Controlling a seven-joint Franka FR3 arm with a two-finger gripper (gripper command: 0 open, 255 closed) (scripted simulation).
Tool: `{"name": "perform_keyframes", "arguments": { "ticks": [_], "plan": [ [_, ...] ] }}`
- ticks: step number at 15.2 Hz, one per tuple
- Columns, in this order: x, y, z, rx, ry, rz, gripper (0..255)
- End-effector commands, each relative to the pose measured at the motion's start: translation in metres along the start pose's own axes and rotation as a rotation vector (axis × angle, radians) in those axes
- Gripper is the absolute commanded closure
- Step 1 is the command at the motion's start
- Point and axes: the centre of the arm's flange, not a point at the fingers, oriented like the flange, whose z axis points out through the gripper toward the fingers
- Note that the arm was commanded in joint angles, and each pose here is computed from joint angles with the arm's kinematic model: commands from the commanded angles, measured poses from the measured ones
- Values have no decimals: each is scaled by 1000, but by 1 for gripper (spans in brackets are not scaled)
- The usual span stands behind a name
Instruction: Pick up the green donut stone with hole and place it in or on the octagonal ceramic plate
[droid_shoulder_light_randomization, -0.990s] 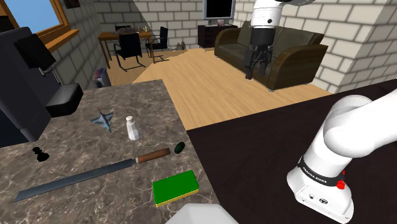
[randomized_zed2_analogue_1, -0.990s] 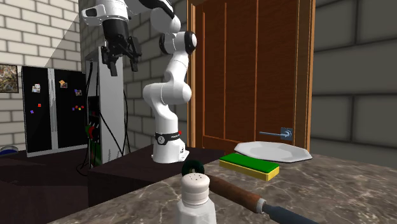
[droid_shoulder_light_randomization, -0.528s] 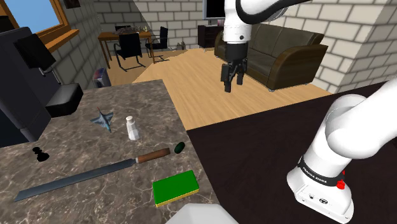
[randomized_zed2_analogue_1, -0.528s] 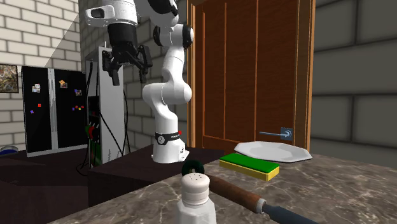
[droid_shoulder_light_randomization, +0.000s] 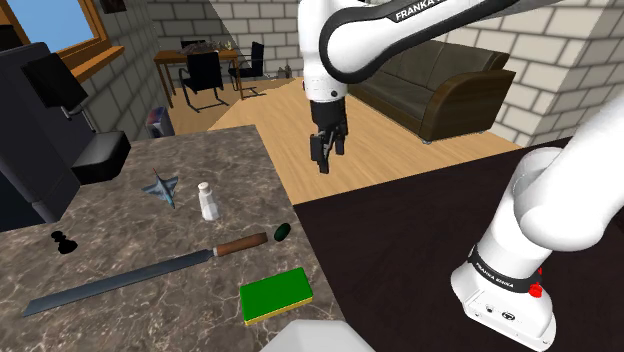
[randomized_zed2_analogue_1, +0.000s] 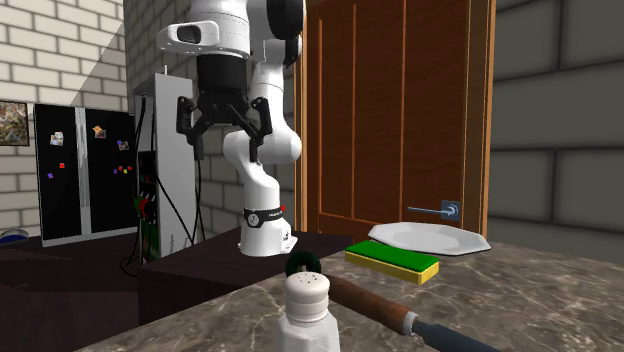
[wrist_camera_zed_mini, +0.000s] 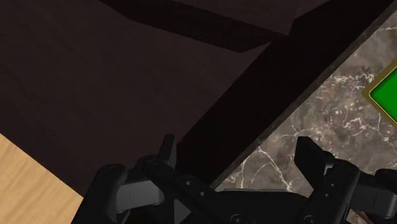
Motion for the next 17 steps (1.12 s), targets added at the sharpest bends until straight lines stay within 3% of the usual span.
{"name": "perform_keyframes", "arguments": {
  "ticks": [1,14,17],
  "plan": [
    [18,-22,13,-23,-4,-47,0],
    [94,-170,105,-173,-35,-345,0],
    [96,-174,120,-179,-36,-357,0]
  ]
}}
